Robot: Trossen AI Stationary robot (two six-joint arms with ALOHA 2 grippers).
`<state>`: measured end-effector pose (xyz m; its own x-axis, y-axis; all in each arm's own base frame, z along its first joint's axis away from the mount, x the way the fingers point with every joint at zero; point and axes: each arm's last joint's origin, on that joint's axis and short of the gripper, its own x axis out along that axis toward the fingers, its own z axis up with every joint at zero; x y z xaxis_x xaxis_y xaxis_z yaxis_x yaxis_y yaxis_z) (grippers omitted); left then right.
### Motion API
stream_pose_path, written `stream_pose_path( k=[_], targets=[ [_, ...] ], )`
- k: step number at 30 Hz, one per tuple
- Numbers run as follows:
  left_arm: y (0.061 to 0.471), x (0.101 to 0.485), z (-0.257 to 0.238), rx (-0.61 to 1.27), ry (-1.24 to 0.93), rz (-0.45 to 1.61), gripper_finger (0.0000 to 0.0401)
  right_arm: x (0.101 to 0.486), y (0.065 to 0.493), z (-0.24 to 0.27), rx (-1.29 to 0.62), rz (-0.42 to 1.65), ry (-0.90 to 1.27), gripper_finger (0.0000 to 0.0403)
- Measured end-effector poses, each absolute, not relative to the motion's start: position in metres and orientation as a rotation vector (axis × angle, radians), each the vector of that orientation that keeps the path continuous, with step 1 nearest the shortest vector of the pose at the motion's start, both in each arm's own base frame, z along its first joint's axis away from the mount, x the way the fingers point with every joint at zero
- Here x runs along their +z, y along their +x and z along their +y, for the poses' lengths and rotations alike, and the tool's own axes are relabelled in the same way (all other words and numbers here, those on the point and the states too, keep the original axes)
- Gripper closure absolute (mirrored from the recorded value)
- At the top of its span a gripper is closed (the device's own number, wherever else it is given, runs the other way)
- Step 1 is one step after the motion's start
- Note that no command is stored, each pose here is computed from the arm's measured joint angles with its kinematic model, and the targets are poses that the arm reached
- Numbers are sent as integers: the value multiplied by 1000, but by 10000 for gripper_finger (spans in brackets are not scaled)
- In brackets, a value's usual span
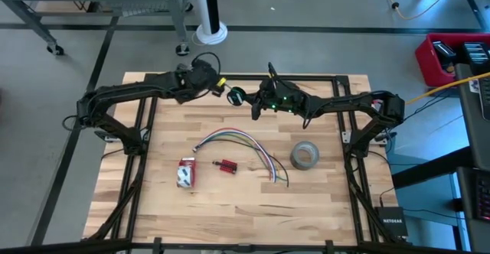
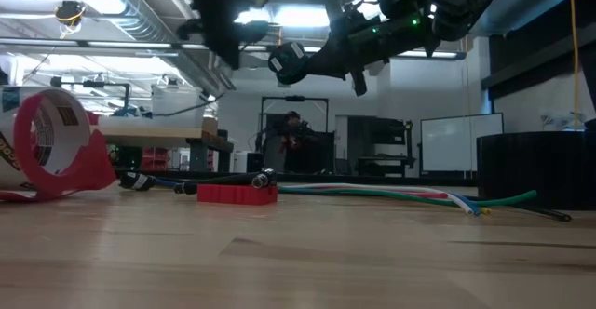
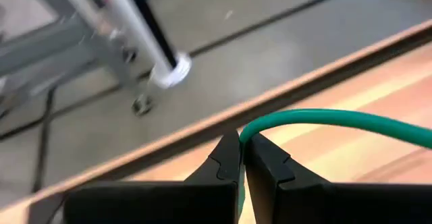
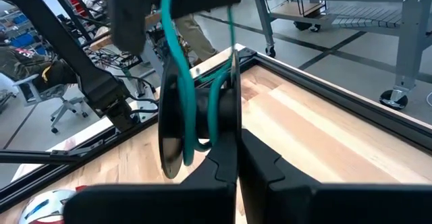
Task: Coil cords
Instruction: Coil the green wire onto the black spool
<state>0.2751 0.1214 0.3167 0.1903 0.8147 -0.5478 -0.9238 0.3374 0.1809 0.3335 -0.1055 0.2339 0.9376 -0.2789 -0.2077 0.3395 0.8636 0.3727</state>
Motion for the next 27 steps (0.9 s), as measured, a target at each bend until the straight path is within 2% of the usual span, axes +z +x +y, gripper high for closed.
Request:
stream_pose_path(
  k=[7, 16, 21, 27],
  targets=[
    [257, 304, 111, 1297, -245, 811, 401, 234, 333, -105, -321, 149, 417, 402],
    [255, 301, 96, 1262, -214, 894, 401, 235, 333, -104, -274, 163, 432, 402],
    [244, 297, 85, 1225, -240, 897, 401, 245, 325, -101, -276, 171, 431, 402],
    [222, 279, 68, 1194, -362, 769, 401, 259, 318, -98, -236, 147, 422, 402]
  ],
)
